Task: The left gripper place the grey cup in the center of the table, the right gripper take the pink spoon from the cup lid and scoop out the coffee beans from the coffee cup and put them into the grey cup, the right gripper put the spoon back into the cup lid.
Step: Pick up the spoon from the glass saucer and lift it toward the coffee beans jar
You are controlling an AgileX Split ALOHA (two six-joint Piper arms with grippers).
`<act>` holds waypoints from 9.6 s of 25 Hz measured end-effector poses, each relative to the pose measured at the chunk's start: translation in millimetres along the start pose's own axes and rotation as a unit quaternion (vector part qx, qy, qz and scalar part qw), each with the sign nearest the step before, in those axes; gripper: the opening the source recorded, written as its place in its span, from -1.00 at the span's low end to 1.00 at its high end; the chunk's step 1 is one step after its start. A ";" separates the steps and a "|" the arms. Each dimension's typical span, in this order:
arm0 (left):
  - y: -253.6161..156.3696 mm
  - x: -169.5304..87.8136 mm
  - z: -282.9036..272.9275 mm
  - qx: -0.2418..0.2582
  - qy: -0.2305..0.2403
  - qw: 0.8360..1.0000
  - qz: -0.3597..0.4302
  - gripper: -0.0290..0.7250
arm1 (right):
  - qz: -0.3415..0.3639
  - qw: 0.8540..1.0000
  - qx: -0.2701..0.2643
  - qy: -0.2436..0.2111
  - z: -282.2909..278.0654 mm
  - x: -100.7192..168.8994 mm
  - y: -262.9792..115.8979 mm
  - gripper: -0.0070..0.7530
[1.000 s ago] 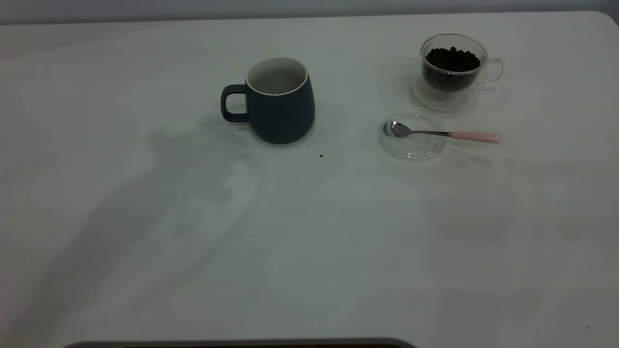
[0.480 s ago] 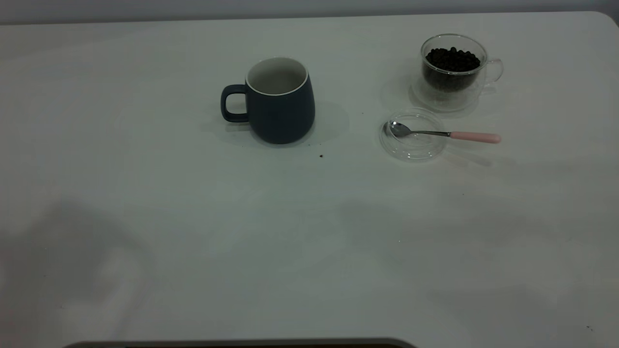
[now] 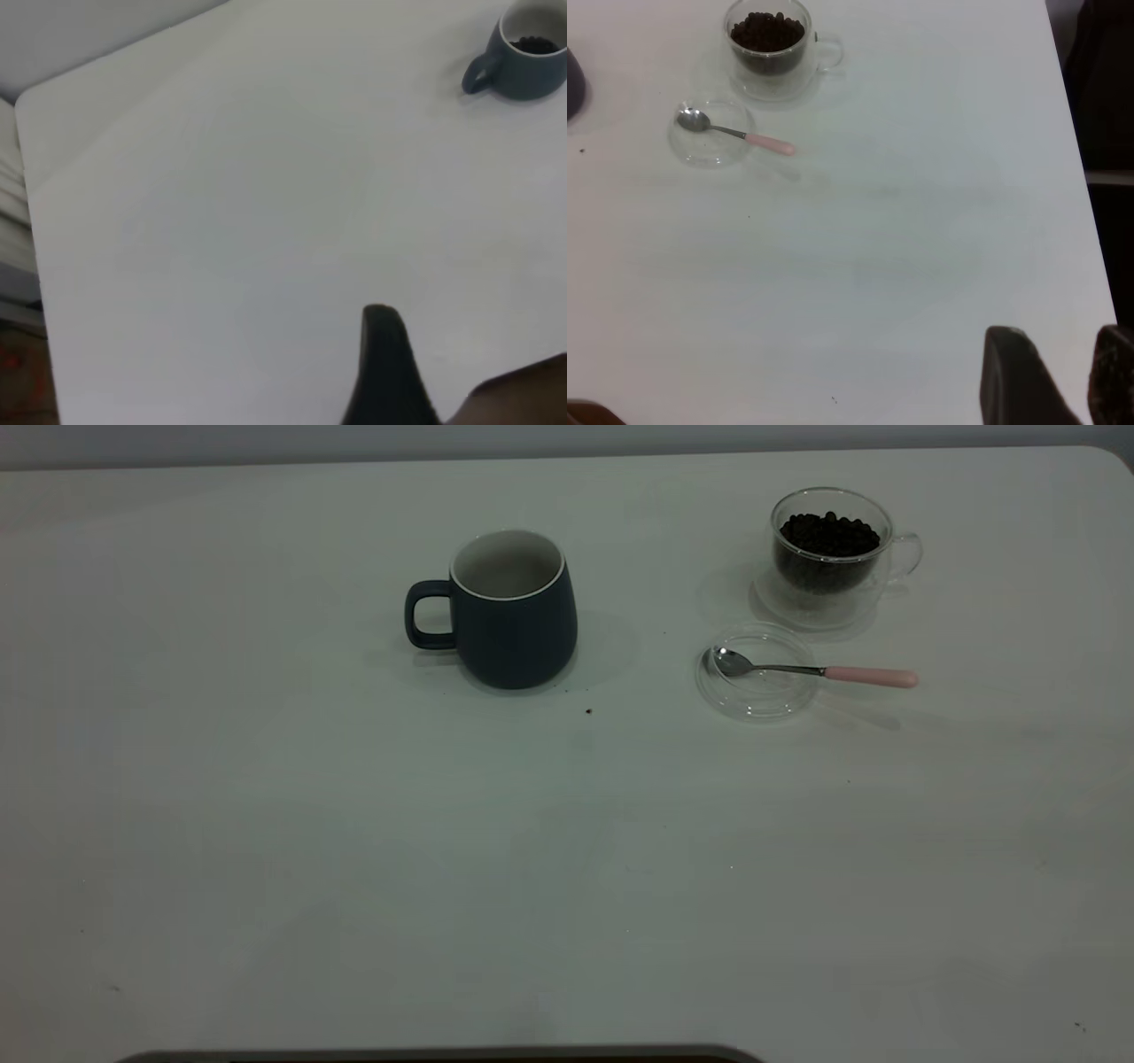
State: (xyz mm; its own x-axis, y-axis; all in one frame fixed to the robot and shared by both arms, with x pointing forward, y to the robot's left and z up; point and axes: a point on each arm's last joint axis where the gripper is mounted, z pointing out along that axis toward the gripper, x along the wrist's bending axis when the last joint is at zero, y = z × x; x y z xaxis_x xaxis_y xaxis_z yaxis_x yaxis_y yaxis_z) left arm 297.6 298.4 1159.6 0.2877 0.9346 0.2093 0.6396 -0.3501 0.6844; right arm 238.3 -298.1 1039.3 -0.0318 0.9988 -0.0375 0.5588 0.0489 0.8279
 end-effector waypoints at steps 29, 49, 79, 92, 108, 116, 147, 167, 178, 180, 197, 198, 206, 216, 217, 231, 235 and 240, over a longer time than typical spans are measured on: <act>-122.7 -49.3 45.1 -0.006 -0.165 0.985 0.044 0.59 | 0.000 1.000 0.000 0.000 0.0 0.0 0.0 -0.35; -130.1 -52.7 37.4 -0.037 -0.040 0.995 -0.079 0.59 | 0.000 1.000 0.000 0.000 0.0 0.0 0.0 -0.35; -135.5 -49.0 35.1 -0.044 0.004 0.987 -0.154 0.59 | 0.000 1.000 0.000 0.000 0.0 0.0 0.0 -0.35; -135.5 -49.0 35.1 -0.044 0.004 0.987 -0.155 0.59 | 0.001 1.000 0.000 0.001 0.0 0.2 0.0 -0.35; -135.5 -49.0 35.1 -0.044 0.004 0.987 -0.155 0.59 | 0.078 0.997 -0.019 0.015 -0.1 0.8 36.2 0.07; -135.5 -49.0 35.1 -0.044 0.004 0.987 -0.155 0.59 | 0.107 0.990 0.084 0.034 73.3 1.2 109.8 0.67; -135.5 -49.0 35.1 -0.044 0.003 0.987 -0.156 0.59 | 0.337 0.861 0.309 0.224 355.1 -38.3 37.7 0.70; -135.5 -49.0 35.1 -0.044 0.004 0.987 -0.156 0.59 | 0.431 0.816 0.276 0.268 434.8 -23.4 -73.4 0.70; -135.5 -49.0 35.1 -0.044 0.004 0.987 -0.156 0.59 | 0.395 0.820 0.276 0.310 458.4 8.4 -60.8 0.67; -135.5 -49.0 35.1 -0.044 0.004 0.987 -0.156 0.59 | 0.394 0.818 0.279 0.312 459.1 12.0 -59.7 0.66; -135.5 -49.0 35.1 -0.044 0.003 0.987 -0.158 0.59 | 0.393 0.817 0.278 0.317 460.0 14.5 -58.1 0.31; -135.5 -49.0 35.1 -0.044 0.003 0.987 -0.158 0.59 | 0.393 0.817 0.278 0.317 460.0 14.5 -58.0 0.31; -135.5 -49.0 35.1 -0.044 0.003 0.987 -0.157 0.59 | 0.396 0.813 0.275 0.326 459.3 15.5 -56.6 0.29; -135.5 -49.0 35.1 -0.044 0.003 0.987 -0.157 0.59 | 0.385 0.822 0.257 0.332 467.8 12.8 -45.8 0.09; -135.5 -49.0 35.1 -0.044 0.003 0.987 -0.157 0.59 | 0.385 0.822 0.256 0.332 467.9 12.8 -45.5 0.06; -135.5 -49.0 35.1 -0.044 0.004 0.987 -0.156 0.59 | 0.365 0.816 0.275 0.353 462.8 8.1 -48.6 -0.69; -135.5 -49.0 35.1 -0.044 0.004 0.987 -0.156 0.59 | 0.356 0.814 0.278 0.365 458.9 1.9 -47.0 -0.71; -135.5 -49.0 35.1 -0.044 0.004 0.987 -0.156 0.59 | 0.324 0.828 0.256 0.380 449.5 -2.2 -19.1 -0.71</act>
State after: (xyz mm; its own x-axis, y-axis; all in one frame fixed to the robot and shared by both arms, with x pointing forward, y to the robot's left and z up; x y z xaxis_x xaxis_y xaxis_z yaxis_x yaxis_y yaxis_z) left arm 221.8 297.9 1032.1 0.0812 0.9966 -0.0168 0.6321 -0.0385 0.7739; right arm 600.2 -298.8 772.0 0.0085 0.5342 0.8453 0.9344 -0.3054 0.1836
